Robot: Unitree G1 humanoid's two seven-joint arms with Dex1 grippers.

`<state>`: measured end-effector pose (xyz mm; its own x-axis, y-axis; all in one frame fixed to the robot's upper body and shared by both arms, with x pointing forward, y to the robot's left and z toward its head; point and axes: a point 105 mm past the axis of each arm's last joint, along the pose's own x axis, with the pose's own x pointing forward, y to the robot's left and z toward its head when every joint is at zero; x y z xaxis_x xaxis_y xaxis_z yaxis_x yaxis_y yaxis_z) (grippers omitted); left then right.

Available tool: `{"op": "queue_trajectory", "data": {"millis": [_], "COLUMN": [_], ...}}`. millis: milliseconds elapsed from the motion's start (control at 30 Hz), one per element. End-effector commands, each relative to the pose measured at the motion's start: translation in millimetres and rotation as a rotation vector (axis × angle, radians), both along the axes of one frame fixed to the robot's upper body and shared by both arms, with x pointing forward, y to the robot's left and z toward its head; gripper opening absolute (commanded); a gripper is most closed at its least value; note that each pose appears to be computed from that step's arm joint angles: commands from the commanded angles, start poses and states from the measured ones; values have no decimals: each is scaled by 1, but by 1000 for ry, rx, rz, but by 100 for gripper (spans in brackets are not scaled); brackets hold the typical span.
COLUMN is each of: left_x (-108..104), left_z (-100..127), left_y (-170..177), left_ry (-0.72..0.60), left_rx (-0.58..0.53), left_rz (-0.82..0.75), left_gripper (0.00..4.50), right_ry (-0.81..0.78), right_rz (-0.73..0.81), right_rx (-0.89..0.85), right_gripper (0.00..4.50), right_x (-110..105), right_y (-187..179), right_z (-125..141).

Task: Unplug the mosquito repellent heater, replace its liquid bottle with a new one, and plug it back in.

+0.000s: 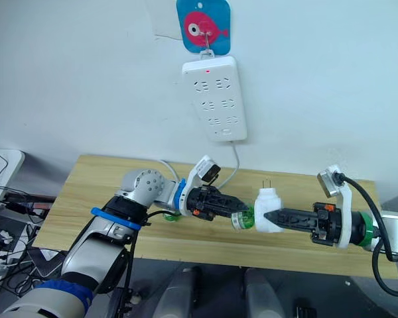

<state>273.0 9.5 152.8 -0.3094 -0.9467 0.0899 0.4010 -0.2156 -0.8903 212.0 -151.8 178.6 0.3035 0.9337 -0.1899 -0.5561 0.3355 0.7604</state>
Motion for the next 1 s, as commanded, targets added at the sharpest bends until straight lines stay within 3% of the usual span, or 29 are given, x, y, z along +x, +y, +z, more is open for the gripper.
{"op": "queue_trajectory", "data": {"millis": [33, 167, 233, 367, 533, 633, 800, 1000], "left_x": [6, 13, 20, 25, 1, -5, -13, -12], "left_z": [7, 8, 11, 27, 32, 26, 18, 5], "left_y": [1, 10, 15, 17, 25, 27, 20, 9], "left_ry": [-63, -116, -211, -529, -1143, -1397, -1760, -1982], "left_rx": [-22, -8, -6, -53, -187, -246, -343, -387], "left_rz": [37, 89, 154, 264, 245, 272, 293, 325], "left_gripper": [449, 449, 449, 449, 449, 449, 449, 449], "right_ry": [-26, -25, -26, -26, -26, -21, -23, -31], "right_rz": [-2, -18, -40, -92, -135, -138, -133, -101], "right_rx": [37, 37, 38, 46, 61, 63, 68, 80], "right_gripper": [298, 298, 298, 298, 298, 298, 298, 298], "right_x": [0, 2, 4, 10, 15, 16, 18, 17], "right_y": [-2, -5, -7, -15, -24, -24, -22, -16], "right_z": [9, 9, 9, 9, 12, 11, 11, 13]}}
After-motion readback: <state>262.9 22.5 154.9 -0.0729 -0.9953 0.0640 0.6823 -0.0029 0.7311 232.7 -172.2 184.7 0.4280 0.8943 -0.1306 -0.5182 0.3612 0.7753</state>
